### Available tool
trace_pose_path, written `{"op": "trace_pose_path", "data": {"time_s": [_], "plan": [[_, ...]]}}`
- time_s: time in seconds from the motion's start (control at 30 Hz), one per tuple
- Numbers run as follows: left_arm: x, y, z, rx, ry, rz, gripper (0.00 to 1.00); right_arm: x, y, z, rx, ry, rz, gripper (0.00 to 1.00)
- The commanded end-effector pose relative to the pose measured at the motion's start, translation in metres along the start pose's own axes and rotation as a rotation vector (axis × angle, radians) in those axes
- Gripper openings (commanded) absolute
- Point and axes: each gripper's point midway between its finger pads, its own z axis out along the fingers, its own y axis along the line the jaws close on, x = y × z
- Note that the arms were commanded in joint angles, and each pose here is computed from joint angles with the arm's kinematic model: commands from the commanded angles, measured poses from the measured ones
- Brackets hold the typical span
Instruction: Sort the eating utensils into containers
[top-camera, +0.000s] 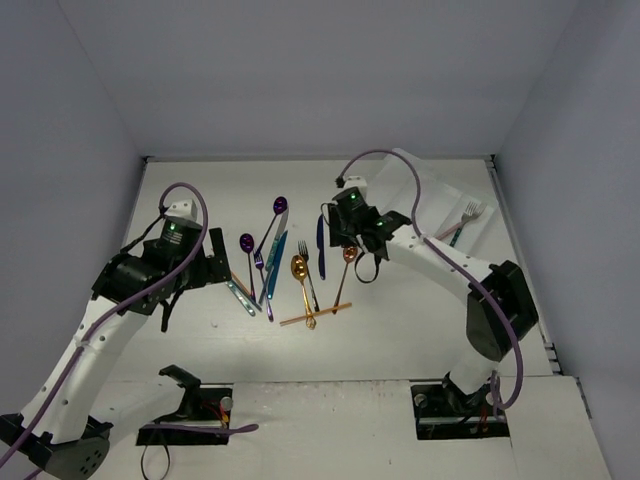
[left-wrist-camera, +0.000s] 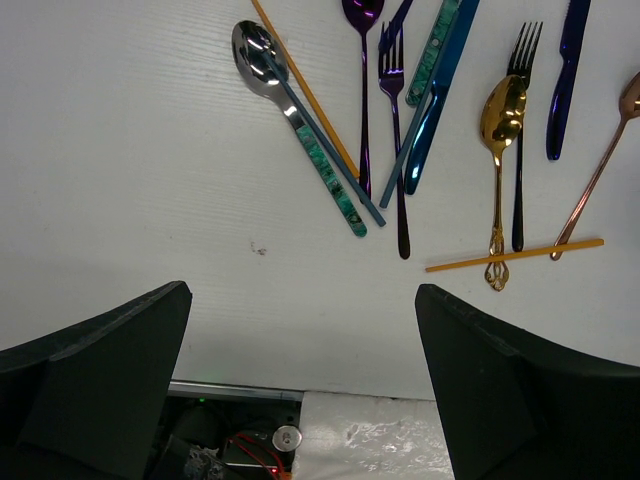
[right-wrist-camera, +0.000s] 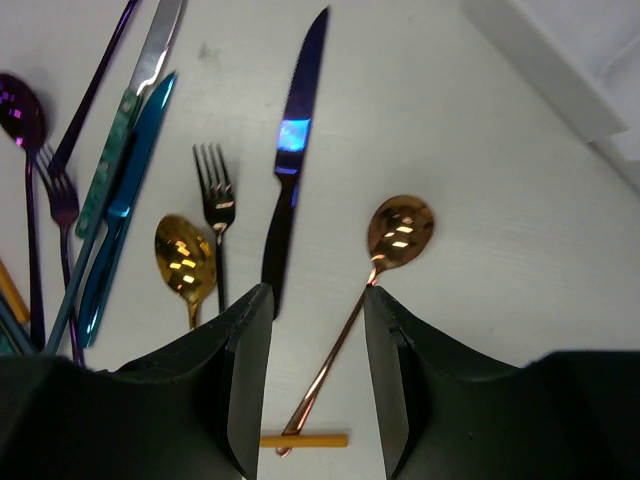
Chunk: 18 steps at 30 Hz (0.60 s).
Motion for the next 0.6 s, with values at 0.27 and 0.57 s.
{"op": "trace_pose_path", "data": {"time_s": [0.27,0.57], "plan": [[-0.015,-0.008,-0.009,0.043,-0.057,-0.006,0.94,0.076,0.066,0.022,-0.048,0.129,-0.123,0.32],[-0.015,-0.005,-0.012,0.043,-0.070,-0.004,0.94,0.103,0.063,0.048,0.008,0.187,-0.151,0.27]]}}
